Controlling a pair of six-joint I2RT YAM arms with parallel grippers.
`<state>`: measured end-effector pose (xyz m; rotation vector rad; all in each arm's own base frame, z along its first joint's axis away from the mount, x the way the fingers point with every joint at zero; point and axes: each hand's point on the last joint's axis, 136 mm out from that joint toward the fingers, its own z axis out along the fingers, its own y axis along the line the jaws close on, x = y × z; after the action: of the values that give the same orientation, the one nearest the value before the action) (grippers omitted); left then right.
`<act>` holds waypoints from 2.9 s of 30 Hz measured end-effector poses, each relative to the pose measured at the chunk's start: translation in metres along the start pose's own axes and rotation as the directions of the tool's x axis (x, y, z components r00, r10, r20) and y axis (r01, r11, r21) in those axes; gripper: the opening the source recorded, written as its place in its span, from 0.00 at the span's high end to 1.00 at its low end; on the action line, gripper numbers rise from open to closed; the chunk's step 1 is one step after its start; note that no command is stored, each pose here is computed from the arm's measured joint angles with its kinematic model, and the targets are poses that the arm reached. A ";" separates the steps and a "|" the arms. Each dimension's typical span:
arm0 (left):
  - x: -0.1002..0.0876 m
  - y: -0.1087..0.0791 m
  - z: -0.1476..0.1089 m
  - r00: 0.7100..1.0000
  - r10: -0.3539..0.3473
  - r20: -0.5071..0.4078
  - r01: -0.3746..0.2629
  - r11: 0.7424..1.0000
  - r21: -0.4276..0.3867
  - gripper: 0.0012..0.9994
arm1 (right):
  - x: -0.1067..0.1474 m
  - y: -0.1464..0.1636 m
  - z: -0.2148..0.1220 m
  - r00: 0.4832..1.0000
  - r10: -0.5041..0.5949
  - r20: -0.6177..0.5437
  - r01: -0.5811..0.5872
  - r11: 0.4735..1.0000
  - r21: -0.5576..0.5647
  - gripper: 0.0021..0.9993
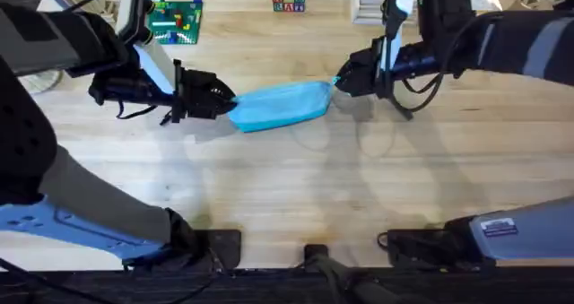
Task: Unzip the bag, pick up the pens from the table one at a time and place them inside, then zip the bag closed.
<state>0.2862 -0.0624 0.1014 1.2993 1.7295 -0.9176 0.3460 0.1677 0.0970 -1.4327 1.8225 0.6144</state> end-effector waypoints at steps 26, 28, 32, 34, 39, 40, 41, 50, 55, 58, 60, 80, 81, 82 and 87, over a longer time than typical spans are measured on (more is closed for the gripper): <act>0.000 0.000 0.000 1.000 0.000 0.000 0.000 1.000 0.002 0.96 | -0.051 0.028 0.004 0.995 -0.085 0.041 0.086 0.996 -0.015 0.97; 0.000 0.000 0.000 1.000 0.000 0.000 0.000 1.000 0.002 0.96 | -0.055 0.033 0.007 0.994 -0.100 0.045 0.101 0.995 -0.025 0.97; 0.000 0.000 0.000 1.000 0.000 0.000 0.000 1.000 0.002 0.96 | -0.063 0.043 0.014 0.990 -0.130 0.056 0.132 0.990 -0.048 0.97; 0.000 0.000 0.000 1.000 0.000 -0.001 0.000 1.000 0.002 0.96 | -0.068 0.048 0.018 0.987 -0.149 0.062 0.152 0.987 -0.058 0.97; 0.000 0.000 0.000 1.000 0.000 -0.001 0.000 1.000 0.002 0.96 | -0.081 0.060 0.028 0.977 -0.199 0.081 0.205 0.976 -0.072 0.97; 0.000 0.000 0.000 1.000 0.000 -0.001 0.000 1.000 0.003 0.96 | -0.083 0.062 0.030 0.975 -0.205 0.084 0.211 0.975 -0.074 0.97; 0.000 -0.001 0.000 1.000 -0.001 -0.001 0.001 1.000 0.003 0.96 | -0.085 0.064 0.031 0.973 -0.211 0.087 0.218 0.973 -0.076 0.97; 0.000 -0.001 0.000 1.000 -0.002 -0.001 0.002 1.000 0.002 0.96 | -0.098 0.082 0.041 0.961 -0.253 0.112 0.265 0.959 -0.104 0.97; 0.000 0.000 0.000 1.000 0.000 -0.001 0.000 1.000 0.000 0.96 | -0.104 0.086 0.052 0.952 -0.275 0.134 0.290 0.951 -0.110 0.97; 0.000 0.000 0.000 1.000 0.000 0.000 0.000 1.000 0.000 0.96 | -0.111 0.087 0.062 0.947 -0.278 0.161 0.296 0.949 -0.104 0.97; 0.000 0.000 0.000 1.000 0.001 0.000 -0.001 1.000 0.000 0.96 | -0.116 0.087 0.068 0.945 -0.275 0.178 0.295 0.950 -0.098 0.97; 0.000 0.000 0.000 1.000 0.001 -0.002 -0.001 1.000 0.000 0.96 | -0.138 0.101 0.101 0.936 -0.239 0.259 0.274 0.956 -0.108 0.97; 0.000 0.000 0.000 1.000 0.000 -0.002 0.000 1.000 0.001 0.96 | -0.138 0.101 0.101 0.936 -0.240 0.259 0.275 0.955 -0.109 0.97; 0.000 0.000 0.000 1.000 -0.001 -0.003 0.001 1.000 0.002 0.96 | -0.138 0.102 0.102 0.936 -0.240 0.258 0.275 0.955 -0.109 0.97; 0.000 0.000 0.000 1.000 -0.001 -0.003 0.001 1.000 0.002 0.96 | -0.138 0.102 0.102 0.937 -0.240 0.256 0.274 0.956 -0.108 0.97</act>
<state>0.2857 -0.0623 0.1011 1.3015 1.7325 -0.9186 0.2897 0.3557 0.1345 -1.5838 1.3980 0.7576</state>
